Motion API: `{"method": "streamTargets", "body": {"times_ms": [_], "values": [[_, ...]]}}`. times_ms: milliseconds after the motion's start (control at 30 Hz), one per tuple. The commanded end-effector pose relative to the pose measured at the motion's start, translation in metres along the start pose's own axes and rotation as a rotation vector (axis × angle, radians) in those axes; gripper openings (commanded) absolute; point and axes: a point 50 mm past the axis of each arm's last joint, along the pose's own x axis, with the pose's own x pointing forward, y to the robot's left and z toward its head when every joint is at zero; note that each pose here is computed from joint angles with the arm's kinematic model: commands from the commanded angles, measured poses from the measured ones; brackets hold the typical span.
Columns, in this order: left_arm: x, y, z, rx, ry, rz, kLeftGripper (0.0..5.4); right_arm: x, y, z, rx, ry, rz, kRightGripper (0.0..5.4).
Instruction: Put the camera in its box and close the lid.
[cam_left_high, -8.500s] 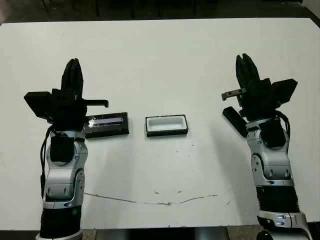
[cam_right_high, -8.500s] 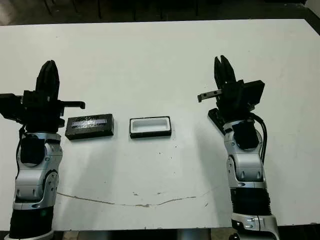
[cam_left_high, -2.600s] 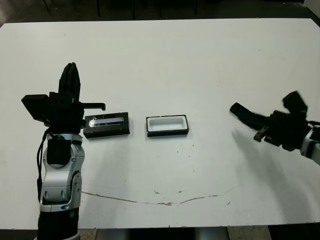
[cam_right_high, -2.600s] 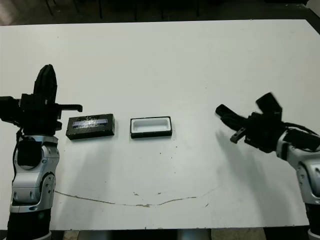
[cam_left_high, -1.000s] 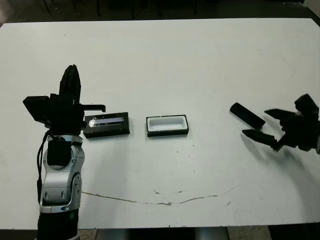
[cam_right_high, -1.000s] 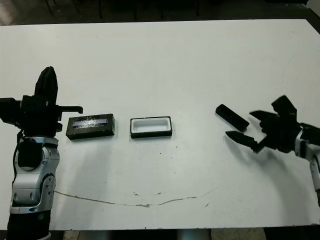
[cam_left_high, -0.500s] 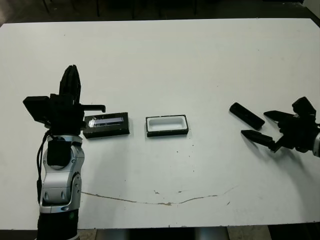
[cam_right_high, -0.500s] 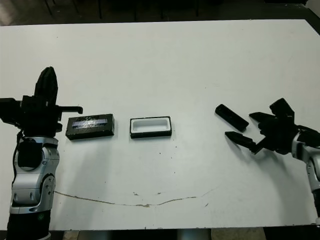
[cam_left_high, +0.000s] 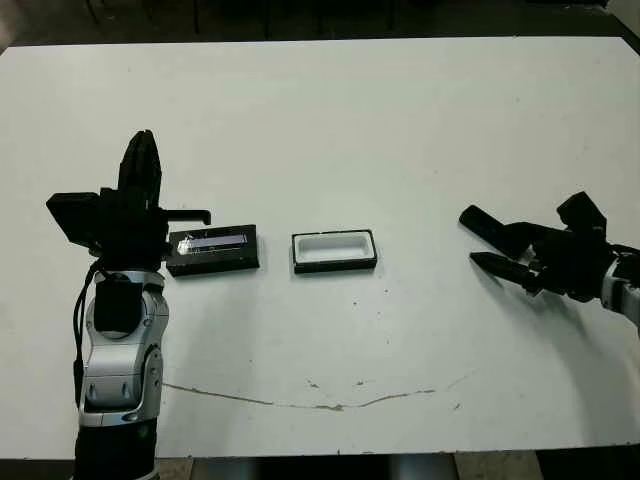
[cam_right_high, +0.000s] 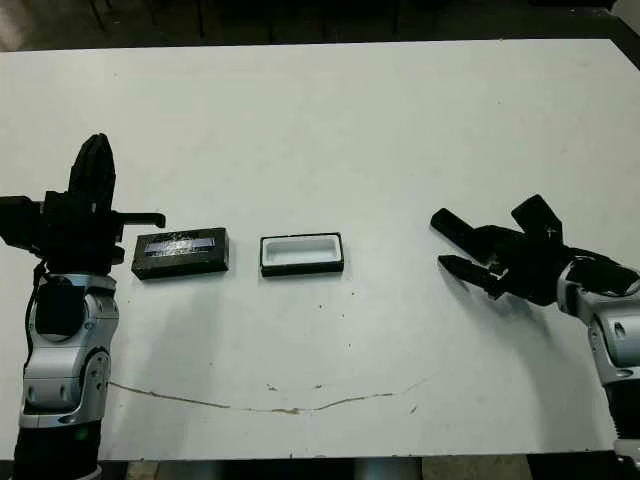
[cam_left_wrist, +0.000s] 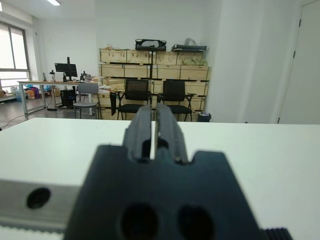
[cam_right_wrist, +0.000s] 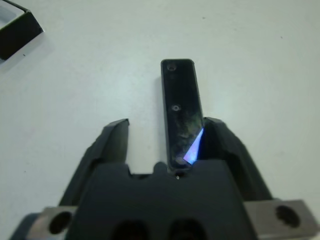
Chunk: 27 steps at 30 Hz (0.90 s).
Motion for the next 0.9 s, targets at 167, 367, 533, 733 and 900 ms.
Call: {"method": "streamTargets", "body": {"times_ms": [167, 367, 533, 733, 900], "values": [[-0.004, 0.004, -0.005, 0.018, 0.042, 0.015, 0.00, -0.005, 0.000, -0.023, -0.021, 0.119, 0.022, 1.85], [-0.004, 0.004, -0.005, 0.013, 0.042, 0.015, 0.00, -0.006, 0.000, -0.023, -0.043, 0.165, 0.023, 0.85], [-0.004, 0.004, -0.005, 0.020, 0.039, 0.011, 0.00, -0.004, 0.000, -0.023, -0.022, 0.124, 0.034, 0.65], [-0.005, 0.004, -0.006, 0.013, 0.041, 0.014, 0.00, -0.004, 0.001, -0.009, -0.010, 0.035, 0.030, 0.65], [-0.005, 0.004, -0.006, 0.023, 0.041, 0.009, 0.00, -0.007, 0.007, 0.027, -0.061, -0.111, 0.037, 0.64]]}}
